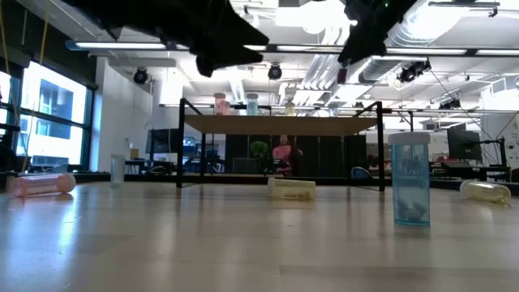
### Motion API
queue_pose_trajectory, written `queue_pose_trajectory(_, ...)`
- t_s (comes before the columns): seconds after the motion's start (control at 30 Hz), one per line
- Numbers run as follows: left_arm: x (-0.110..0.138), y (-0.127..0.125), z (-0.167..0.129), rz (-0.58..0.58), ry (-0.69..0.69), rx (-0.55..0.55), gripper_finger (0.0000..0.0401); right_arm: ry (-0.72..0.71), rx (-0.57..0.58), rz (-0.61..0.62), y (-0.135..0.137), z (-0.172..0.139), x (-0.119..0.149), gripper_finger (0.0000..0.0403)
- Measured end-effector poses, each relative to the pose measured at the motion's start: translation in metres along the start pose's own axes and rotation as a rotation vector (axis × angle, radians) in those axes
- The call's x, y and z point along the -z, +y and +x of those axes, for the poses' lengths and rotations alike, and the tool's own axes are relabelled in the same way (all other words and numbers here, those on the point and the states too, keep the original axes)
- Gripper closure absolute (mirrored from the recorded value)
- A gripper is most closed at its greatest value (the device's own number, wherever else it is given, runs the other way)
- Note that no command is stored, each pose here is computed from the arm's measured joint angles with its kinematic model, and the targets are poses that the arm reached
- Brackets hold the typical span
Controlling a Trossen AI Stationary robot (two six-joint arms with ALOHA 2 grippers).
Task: Pick and place medicine bottles onto shelf by color
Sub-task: Put the blue medicine bottle on the shelf
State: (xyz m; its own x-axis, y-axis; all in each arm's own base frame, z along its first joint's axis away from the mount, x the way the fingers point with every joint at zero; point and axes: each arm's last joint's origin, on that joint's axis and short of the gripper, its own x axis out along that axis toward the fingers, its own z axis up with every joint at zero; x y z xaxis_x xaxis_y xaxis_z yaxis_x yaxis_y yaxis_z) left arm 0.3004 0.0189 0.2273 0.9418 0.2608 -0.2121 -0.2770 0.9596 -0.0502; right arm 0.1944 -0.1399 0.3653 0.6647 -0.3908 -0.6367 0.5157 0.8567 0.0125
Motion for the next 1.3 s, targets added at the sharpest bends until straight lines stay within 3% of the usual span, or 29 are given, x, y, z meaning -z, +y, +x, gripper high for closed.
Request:
queue_pose_trajectory(0.33, 0.026, 0.003, -0.007, -0.07, 0.044, -0.001, 0.0181, 0.024, 0.012, 0.098, -0.009, 0.023, 0.013, 0.0299)
queue_pose_trajectory(0.63, 0.027, 0.001, -0.008, -0.074, 0.049, 0.006, 0.0181, 0.073, 0.009, 0.128, -0.013, 0.048, 0.013, 0.0299)
queue_pose_trajectory(0.87, 0.027, 0.002, -0.008, -0.074, 0.05, 0.005, 0.0181, 0.116, 0.011, 0.13, -0.013, 0.05, 0.017, 0.0299)
queue_pose_trajectory(1.07, 0.027, 0.002, -0.008, -0.066, 0.05, 0.004, 0.0181, 0.077, 0.026, 0.108, -0.014, 0.035, -0.001, 0.0299)
queue_pose_trajectory(1.3, 0.027, 0.002, -0.008, -0.066, 0.051, 0.004, 0.0181, 0.187, 0.022, 0.13, -0.012, 0.043, 0.01, 0.0299)
